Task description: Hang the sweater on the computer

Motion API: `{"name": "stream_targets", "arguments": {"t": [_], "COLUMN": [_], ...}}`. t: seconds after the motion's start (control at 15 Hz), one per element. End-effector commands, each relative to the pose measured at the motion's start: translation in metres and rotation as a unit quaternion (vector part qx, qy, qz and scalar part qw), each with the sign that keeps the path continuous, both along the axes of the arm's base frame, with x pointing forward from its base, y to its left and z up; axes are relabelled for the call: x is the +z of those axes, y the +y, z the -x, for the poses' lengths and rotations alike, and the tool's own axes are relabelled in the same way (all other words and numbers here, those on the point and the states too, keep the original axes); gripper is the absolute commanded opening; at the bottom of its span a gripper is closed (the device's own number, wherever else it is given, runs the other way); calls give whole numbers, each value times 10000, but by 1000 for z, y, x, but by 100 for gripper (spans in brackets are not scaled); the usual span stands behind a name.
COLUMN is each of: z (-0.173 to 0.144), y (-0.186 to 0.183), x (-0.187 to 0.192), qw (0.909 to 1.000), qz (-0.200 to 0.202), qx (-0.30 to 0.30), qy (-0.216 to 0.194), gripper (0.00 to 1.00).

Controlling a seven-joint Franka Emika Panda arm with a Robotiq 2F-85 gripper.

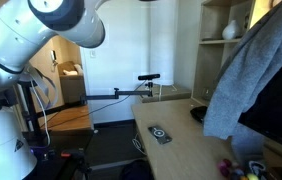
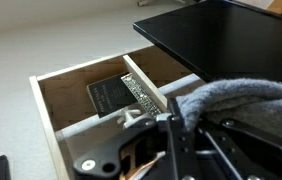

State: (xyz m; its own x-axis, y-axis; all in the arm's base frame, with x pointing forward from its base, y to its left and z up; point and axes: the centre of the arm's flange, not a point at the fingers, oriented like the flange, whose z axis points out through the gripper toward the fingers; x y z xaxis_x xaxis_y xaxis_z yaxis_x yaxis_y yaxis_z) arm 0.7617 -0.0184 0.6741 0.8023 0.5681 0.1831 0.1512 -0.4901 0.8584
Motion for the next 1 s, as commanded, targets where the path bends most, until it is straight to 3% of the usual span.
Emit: {"name": "stream_targets", "arguments": {"t": [0.0,0.27,0.53,0.93], "z": [-36,-36,-32,-30], "y": [-7,-17,-24,-34], "x": [18,12,21,25], "qw": [9998,9989,9965,9894], "qz": [5,-177,-196,66], "qx": [-184,-433,-720,-1247], "qy": [-36,-29,-384,-737], "gripper": [2,2,3,2]}}
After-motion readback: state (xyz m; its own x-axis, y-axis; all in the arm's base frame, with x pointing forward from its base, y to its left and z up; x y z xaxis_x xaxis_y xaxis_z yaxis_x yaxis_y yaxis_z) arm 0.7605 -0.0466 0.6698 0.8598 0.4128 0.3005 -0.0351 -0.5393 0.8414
